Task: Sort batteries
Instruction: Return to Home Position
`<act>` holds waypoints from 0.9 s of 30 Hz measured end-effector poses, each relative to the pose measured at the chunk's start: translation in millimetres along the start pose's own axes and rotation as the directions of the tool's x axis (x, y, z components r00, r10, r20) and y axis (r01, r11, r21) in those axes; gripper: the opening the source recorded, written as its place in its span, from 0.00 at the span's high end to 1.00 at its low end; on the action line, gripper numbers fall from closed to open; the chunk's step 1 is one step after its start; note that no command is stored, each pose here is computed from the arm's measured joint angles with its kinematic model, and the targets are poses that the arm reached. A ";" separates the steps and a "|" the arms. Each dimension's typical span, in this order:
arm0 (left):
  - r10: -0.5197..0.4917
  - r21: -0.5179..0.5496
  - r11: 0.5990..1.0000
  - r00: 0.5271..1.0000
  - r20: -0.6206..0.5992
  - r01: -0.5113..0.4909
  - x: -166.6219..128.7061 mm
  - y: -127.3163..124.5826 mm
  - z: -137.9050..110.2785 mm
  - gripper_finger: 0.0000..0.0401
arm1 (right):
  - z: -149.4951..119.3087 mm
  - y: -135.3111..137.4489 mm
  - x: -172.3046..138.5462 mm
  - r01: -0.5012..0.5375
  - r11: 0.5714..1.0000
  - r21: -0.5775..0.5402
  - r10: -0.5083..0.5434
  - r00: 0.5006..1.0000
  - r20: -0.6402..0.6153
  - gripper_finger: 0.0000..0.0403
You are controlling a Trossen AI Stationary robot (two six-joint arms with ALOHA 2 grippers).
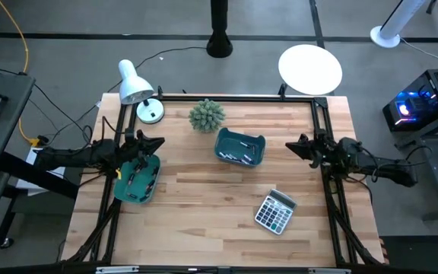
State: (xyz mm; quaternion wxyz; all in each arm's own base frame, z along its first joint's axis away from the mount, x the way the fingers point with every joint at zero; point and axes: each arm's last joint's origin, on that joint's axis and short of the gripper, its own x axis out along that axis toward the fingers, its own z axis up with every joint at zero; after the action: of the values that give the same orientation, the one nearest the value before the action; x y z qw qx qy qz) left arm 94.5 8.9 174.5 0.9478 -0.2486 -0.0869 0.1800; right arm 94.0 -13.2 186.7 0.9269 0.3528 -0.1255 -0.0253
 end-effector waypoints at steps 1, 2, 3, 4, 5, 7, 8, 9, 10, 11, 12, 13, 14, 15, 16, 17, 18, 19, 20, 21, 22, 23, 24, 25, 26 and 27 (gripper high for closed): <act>0.002 0.001 1.000 1.000 -0.004 -0.002 0.0 0.1 -0.4 0.91 | 0.0 -0.7 0.3 0.007 1.000 -0.001 -0.007 1.000 0.000 1.00; 0.003 0.003 1.000 1.000 -0.006 -0.003 0.0 0.3 -0.7 0.91 | -0.2 -1.2 0.3 0.012 1.000 -0.003 -0.012 1.000 -0.002 1.00; 0.003 0.003 1.000 1.000 -0.007 -0.003 0.1 0.3 -0.8 0.91 | -0.5 -1.9 0.3 0.020 1.000 -0.004 -0.020 1.000 -0.005 1.00; 0.004 0.004 1.000 1.000 -0.008 -0.004 0.2 0.3 -0.9 0.91 | -1.4 -2.7 0.3 0.028 1.000 -0.004 -0.028 0.999 -0.014 1.00; 0.005 0.005 1.000 1.000 -0.011 -0.005 0.2 0.4 -1.2 0.91 | -2.2 -3.4 0.2 0.036 0.999 -0.002 -0.036 0.999 -0.023 1.00; 0.006 0.005 1.000 1.000 -0.011 -0.006 0.2 0.5 -1.3 0.91 | -3.2 -4.4 0.1 0.045 0.999 -0.005 -0.045 0.998 -0.033 1.00; 0.006 0.005 1.000 1.000 -0.010 -0.006 0.2 0.4 -1.2 0.91 | -3.7 -4.9 0.1 0.050 0.999 -0.005 -0.051 0.998 -0.039 1.00; 0.006 0.005 1.000 1.000 -0.010 -0.006 0.2 0.4 -1.2 0.91 | -4.4 -5.4 0.0 0.056 0.998 -0.003 -0.056 0.997 -0.045 1.00; 0.007 0.005 1.000 1.000 -0.011 -0.007 0.2 0.5 -1.2 0.91 | -5.0 -6.0 0.0 0.062 0.998 -0.004 -0.062 0.997 -0.051 1.00; 0.007 0.005 1.000 1.000 -0.010 -0.007 0.2 0.4 -1.2 0.91 | -5.5 -6.5 -0.1 0.067 0.998 -0.005 -0.067 0.996 -0.057 1.00; 0.006 0.005 1.000 1.000 -0.010 -0.006 0.2 0.4 -1.2 0.91 | -5.9 -6.9 -0.1 0.071 0.997 -0.006 -0.071 0.996 -0.061 1.00; 0.007 0.005 1.000 1.000 -0.010 -0.007 0.2 0.4 -1.2 0.91 | -6.3 -7.2 -0.2 0.075 0.997 -0.005 -0.075 0.995 -0.066 1.00; 0.007 0.005 1.000 1.000 -0.010 -0.007 0.2 0.4 -1.2 0.91 | -6.8 -7.7 -0.2 0.079 0.997 -0.005 -0.079 0.994 -0.070 1.00; 0.007 0.005 1.000 1.000 -0.010 -0.007 0.2 0.5 -1.2 0.91 | -7.3 -8.1 -0.3 0.084 0.996 -0.005 -0.084 0.994 -0.075 1.00; 0.007 0.005 1.000 1.000 -0.010 -0.007 0.2 0.4 -1.2 0.91 | -7.7 -8.5 -0.4 0.088 0.996 -0.007 -0.088 0.993 -0.080 1.00; 0.007 0.005 1.000 1.000 -0.010 -0.007 0.2 0.5 -1.2 0.91 | -8.0 -8.8 -0.4 0.091 0.996 -0.007 -0.091 0.992 -0.083 1.00; 0.007 0.005 1.000 1.000 -0.011 -0.007 0.2 0.5 -1.2 0.91 | -8.3 -9.1 -0.5 0.094 0.996 -0.006 -0.094 0.992 -0.086 1.00; 0.007 0.005 1.000 1.000 -0.010 -0.007 0.2 0.4 -1.2 0.91 | -8.4 -9.1 -0.5 0.095 0.996 -0.006 -0.095 0.992 -0.087 1.00; 0.007 0.005 1.000 1.000 -0.010 -0.007 0.2 0.4 -1.2 0.91 | -8.5 -9.2 -0.5 0.095 0.995 -0.007 -0.095 0.992 -0.087 1.00; 0.007 0.005 1.000 1.000 -0.011 -0.007 0.2 0.5 -1.2 0.91 | -8.5 -9.2 -0.5 0.095 0.995 -0.007 -0.095 0.992 -0.087 1.00; 0.007 0.005 1.000 1.000 -0.011 -0.007 0.2 0.5 -1.2 0.91 | -8.5 -9.2 -0.5 0.095 0.995 -0.007 -0.095 0.992 -0.087 1.00; 0.007 0.005 1.000 1.000 -0.011 -0.007 0.2 0.5 -1.2 0.91 | -8.5 -9.2 -0.5 0.095 0.995 -0.006 -0.095 0.992 -0.087 1.00; 0.007 0.005 1.000 1.000 -0.011 -0.007 0.2 0.5 -1.2 0.91 | -8.5 -9.2 -0.5 0.095 0.995 -0.006 -0.095 0.992 -0.087 1.00; 0.007 0.005 1.000 1.000 -0.011 -0.007 0.2 0.5 -1.2 0.91 | -8.5 -9.2 -0.5 0.094 0.996 -0.007 -0.095 0.992 -0.087 1.00; 0.007 0.005 1.000 1.000 -0.011 -0.007 0.2 0.5 -1.2 0.91 | -8.5 -9.2 -0.5 0.095 0.995 -0.007 -0.095 0.992 -0.087 1.00; 0.007 0.005 1.000 1.000 -0.011 -0.007 0.2 0.5 -1.2 0.91 | -8.5 -9.2 -0.5 0.095 0.995 -0.006 -0.095 0.992 -0.087 1.00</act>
State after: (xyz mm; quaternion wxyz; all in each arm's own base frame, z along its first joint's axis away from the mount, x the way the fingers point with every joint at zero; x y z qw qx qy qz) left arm 94.9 8.8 173.3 0.9482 -0.2474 -0.0805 0.1822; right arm 96.0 -14.6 174.4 0.9296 0.3582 -0.0680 -0.0540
